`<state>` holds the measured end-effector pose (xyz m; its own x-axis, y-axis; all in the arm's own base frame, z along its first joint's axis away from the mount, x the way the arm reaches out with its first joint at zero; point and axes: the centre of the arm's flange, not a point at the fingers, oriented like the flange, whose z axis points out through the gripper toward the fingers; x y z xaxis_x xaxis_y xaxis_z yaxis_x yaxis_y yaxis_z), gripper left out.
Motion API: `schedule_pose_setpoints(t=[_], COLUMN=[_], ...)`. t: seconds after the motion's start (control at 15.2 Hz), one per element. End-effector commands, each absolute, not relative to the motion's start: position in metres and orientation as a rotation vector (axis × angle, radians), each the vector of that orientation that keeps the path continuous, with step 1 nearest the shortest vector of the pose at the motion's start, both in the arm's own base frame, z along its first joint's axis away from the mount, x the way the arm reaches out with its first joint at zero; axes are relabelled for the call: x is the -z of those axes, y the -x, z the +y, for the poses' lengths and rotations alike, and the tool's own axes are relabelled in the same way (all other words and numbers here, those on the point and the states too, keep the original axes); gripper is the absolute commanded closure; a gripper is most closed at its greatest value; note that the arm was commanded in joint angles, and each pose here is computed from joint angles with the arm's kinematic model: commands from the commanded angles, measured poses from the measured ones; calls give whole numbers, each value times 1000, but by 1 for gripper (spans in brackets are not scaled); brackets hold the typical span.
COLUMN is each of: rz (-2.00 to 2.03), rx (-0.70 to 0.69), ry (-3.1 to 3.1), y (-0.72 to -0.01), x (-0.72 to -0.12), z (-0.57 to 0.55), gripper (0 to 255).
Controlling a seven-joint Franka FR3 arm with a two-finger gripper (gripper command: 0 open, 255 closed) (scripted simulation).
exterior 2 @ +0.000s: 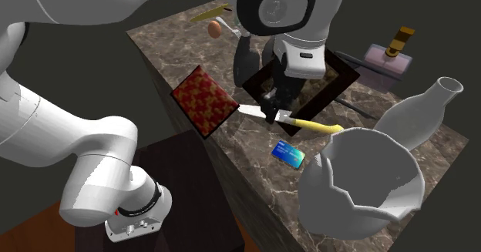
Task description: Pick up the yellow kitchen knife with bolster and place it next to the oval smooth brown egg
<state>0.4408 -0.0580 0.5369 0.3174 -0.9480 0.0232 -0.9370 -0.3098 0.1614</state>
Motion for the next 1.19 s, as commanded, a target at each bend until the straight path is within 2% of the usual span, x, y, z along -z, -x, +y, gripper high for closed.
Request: schedule_pose_setpoints(t=[0.0,0.2,1.12], rz=[-1751,-1751,-1751], rx=[114,114,114], ry=[-2429,-2429,-2429], y=[-441,-441,-492], x=[-547,-560,-561], z=[-59,-59,119], gripper=[255,255,255])
